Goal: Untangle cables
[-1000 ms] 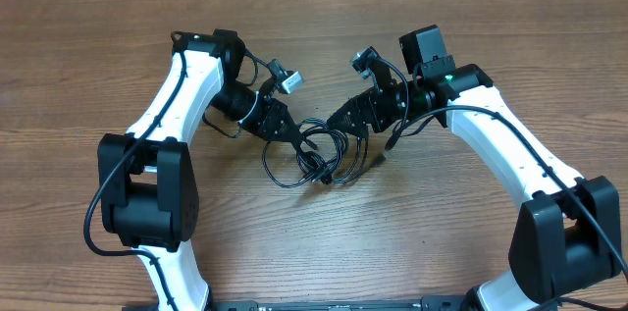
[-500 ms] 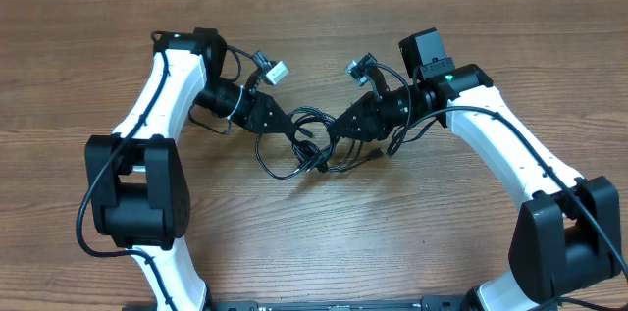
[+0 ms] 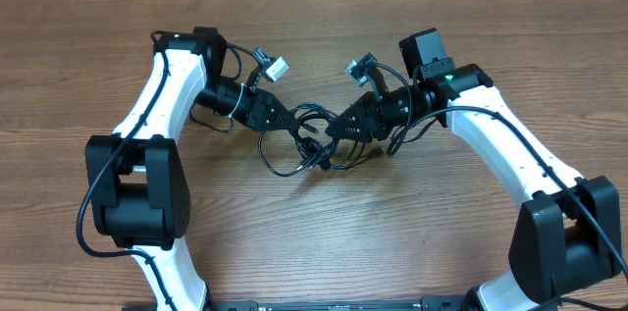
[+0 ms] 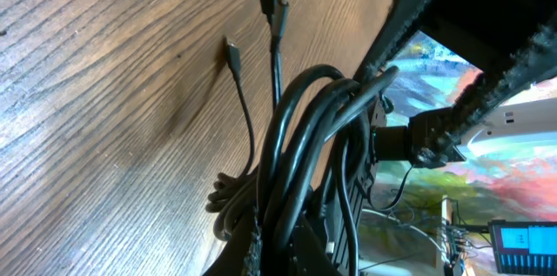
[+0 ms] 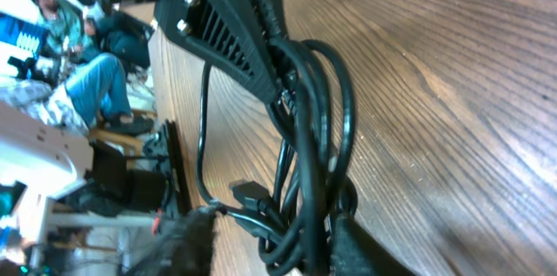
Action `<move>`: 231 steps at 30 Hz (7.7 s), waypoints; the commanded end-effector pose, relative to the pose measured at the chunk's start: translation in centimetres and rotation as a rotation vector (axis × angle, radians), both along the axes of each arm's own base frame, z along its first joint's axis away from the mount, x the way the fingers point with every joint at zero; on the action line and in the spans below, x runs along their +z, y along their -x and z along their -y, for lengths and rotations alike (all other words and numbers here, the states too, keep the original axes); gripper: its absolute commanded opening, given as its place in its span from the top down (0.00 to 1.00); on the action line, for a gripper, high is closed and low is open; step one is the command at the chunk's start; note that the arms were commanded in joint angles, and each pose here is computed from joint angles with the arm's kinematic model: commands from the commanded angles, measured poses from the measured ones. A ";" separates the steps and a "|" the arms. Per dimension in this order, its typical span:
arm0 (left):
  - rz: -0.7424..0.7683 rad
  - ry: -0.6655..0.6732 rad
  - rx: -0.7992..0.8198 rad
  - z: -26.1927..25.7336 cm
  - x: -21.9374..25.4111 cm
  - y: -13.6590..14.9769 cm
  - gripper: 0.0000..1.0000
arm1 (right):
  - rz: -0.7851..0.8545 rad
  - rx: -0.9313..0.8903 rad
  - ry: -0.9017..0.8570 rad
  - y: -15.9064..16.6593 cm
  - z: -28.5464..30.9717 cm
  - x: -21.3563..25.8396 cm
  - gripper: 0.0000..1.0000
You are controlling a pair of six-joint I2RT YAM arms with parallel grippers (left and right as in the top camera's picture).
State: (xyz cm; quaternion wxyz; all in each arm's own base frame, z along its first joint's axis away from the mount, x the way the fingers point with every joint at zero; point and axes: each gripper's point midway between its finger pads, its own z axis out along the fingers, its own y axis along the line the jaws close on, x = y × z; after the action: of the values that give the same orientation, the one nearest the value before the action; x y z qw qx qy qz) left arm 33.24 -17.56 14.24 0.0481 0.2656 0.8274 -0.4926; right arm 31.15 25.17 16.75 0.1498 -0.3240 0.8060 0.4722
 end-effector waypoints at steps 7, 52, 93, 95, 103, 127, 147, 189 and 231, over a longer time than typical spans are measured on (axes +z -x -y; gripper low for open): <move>-0.013 0.033 0.043 0.7 0.3 -1.0 0.96 | 0.017 0.028 -0.059 0.7 -0.4 1.8 0.70; -0.024 0.126 0.029 3.4 1.7 -0.9 0.96 | 0.104 0.082 0.033 1.6 -3.1 0.5 0.55; -0.061 -0.359 0.078 -0.6 -4.7 -1.0 0.96 | 0.000 -0.582 0.683 -4.6 8.0 -6.5 0.96; -0.060 -0.359 0.078 -0.6 -4.7 -1.0 0.96 | 0.004 -0.598 0.692 -4.9 8.6 -6.5 0.96; -0.061 -0.356 0.078 -0.6 -4.6 -1.0 0.96 | 0.040 -0.795 0.843 -6.3 12.8 -6.6 0.96; -0.068 -0.352 0.072 -0.4 -4.6 -0.8 0.96 | 0.087 -0.514 0.579 -6.2 6.9 -5.4 0.58; -0.062 -0.263 0.074 0.8 -3.6 -1.1 0.96 | 0.218 -0.214 0.425 -4.7 3.5 -4.8 0.32; -0.057 -0.211 0.076 1.4 -3.0 -1.3 0.96 | 0.177 -0.146 0.306 -5.5 -0.5 -8.0 0.96; -0.059 -0.296 0.080 0.4 -4.0 -1.2 0.43 | -0.079 -0.909 1.129 -4.2 15.9 -11.7 0.96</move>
State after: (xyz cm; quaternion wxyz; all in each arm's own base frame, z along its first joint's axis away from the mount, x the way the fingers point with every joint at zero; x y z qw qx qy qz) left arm 34.51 -18.03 10.45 0.0079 0.2236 0.8999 -0.3743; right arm 34.96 9.59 4.33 0.1070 0.0169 0.9886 -0.1044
